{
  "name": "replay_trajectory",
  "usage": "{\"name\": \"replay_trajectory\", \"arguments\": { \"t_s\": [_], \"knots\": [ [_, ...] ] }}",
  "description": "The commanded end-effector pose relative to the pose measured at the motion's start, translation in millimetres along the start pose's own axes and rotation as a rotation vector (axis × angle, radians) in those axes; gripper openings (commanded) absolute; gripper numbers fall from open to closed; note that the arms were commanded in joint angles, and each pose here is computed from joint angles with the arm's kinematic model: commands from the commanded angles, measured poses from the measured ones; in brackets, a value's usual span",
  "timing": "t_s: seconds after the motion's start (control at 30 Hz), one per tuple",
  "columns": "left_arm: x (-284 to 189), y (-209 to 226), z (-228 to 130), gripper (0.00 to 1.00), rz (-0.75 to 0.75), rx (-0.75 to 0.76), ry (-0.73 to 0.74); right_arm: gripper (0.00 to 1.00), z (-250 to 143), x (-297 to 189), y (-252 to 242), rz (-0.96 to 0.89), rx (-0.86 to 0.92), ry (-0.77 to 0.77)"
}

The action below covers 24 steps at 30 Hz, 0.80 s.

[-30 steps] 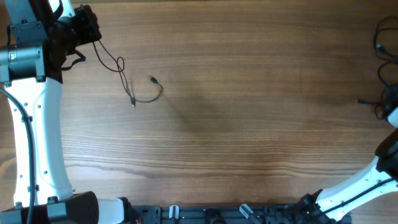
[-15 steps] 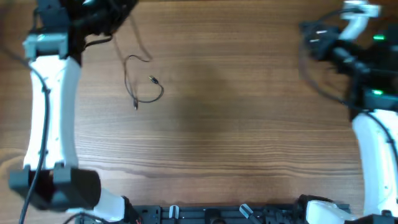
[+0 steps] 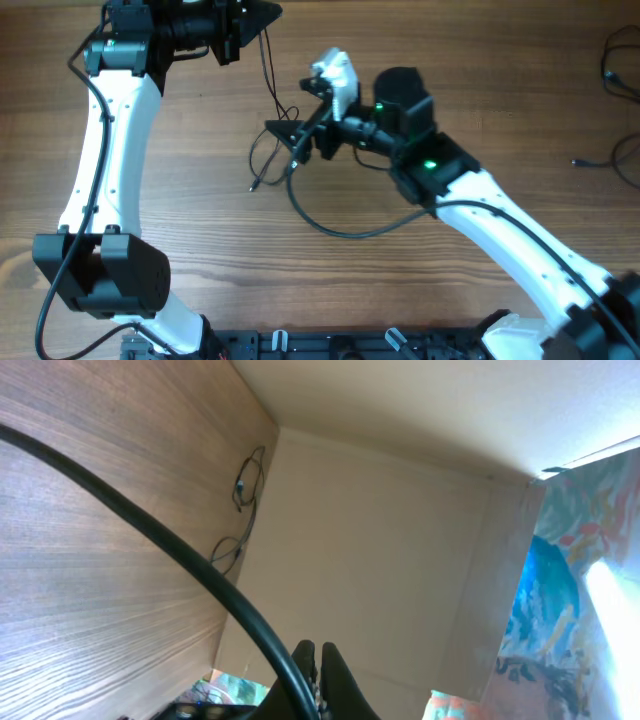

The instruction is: Untangle cables

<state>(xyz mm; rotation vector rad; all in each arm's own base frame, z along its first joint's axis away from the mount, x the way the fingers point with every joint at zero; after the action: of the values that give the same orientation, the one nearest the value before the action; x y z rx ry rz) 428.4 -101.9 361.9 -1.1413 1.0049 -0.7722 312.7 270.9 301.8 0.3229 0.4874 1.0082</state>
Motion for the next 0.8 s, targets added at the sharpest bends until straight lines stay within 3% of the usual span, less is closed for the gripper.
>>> {"name": "replay_trajectory", "arguments": {
  "t_s": [0.0,0.03,0.07,0.1,0.13,0.17,0.2,0.23,0.27,0.4,0.47,0.53,0.67,0.77],
  "knots": [
    [4.4,-5.2,-7.3,0.04,-0.013,-0.011,0.036,0.98,-10.8,25.1,-15.9,-0.029,-0.046,-0.018],
    [6.3,-5.8,-8.9,0.04,-0.013,-0.01,0.042,0.73,-12.3,30.6,-19.4,-0.025,-0.045,-0.027],
    [7.7,-6.2,-9.9,0.04,-0.013,-0.009,0.046,0.04,-14.4,34.7,-23.0,-0.029,-0.037,-0.029],
    [8.3,-6.3,-10.3,0.04,-0.013,0.0,0.047,0.04,-14.3,35.3,-29.1,-0.079,0.005,-0.042],
    [8.3,-7.9,-9.3,0.38,-0.021,0.085,0.042,0.04,-10.5,32.9,-33.1,-0.131,0.037,-0.07],
    [8.3,-11.9,-6.9,1.0,-0.038,0.257,0.03,0.04,-2.4,25.3,-35.7,-0.196,0.039,-0.107],
    [8.2,-14.0,-7.0,0.99,-0.053,0.385,0.032,0.04,5.4,14.4,-36.7,-0.26,0.044,-0.122],
    [4.1,-21.0,-5.4,0.99,-0.074,0.62,0.012,0.04,19.2,-5.1,-39.0,-0.367,0.055,-0.144],
    [-3.5,-24.2,0.8,0.99,-0.002,0.808,-0.068,0.04,38.6,-33.8,-41.5,-0.509,0.062,-0.195],
    [-43.5,-30.7,20.2,0.99,0.737,1.118,-0.465,0.04,117.2,-158.9,-11.7,-0.903,-0.009,-0.466],
    [-53.3,-39.9,16.4,1.0,0.993,1.17,-0.569,0.04,149.4,-220.5,10.5,-1.028,-0.039,-0.609],
    [-51.2,-41.9,10.4,1.0,1.085,1.157,-0.599,0.04,173.8,-287.3,30.9,-1.196,-0.098,-0.764],
    [-41.1,-35.0,-0.1,1.0,1.093,1.166,-0.514,0.04,185.9,-377.1,52.1,-1.508,-0.222,-0.89],
    [-36.2,-33.6,-4.4,1.0,1.043,1.174,-0.468,0.04,173.4,-422.1,33.8,-1.749,-0.163,-0.888]
  ]
}}
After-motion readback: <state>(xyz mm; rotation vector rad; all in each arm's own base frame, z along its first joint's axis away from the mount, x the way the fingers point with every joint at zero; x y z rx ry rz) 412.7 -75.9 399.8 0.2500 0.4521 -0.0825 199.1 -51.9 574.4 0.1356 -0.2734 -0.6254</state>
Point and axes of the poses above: each gripper's point midway between its finger pads, its own x axis out along the fingers, its own y axis along the line the jaws close on, z = x × y, the point moved 7 cm from there along -x, back along the fingers, and after that the axes turned 15 degrees about x, right-handed, at the moved point
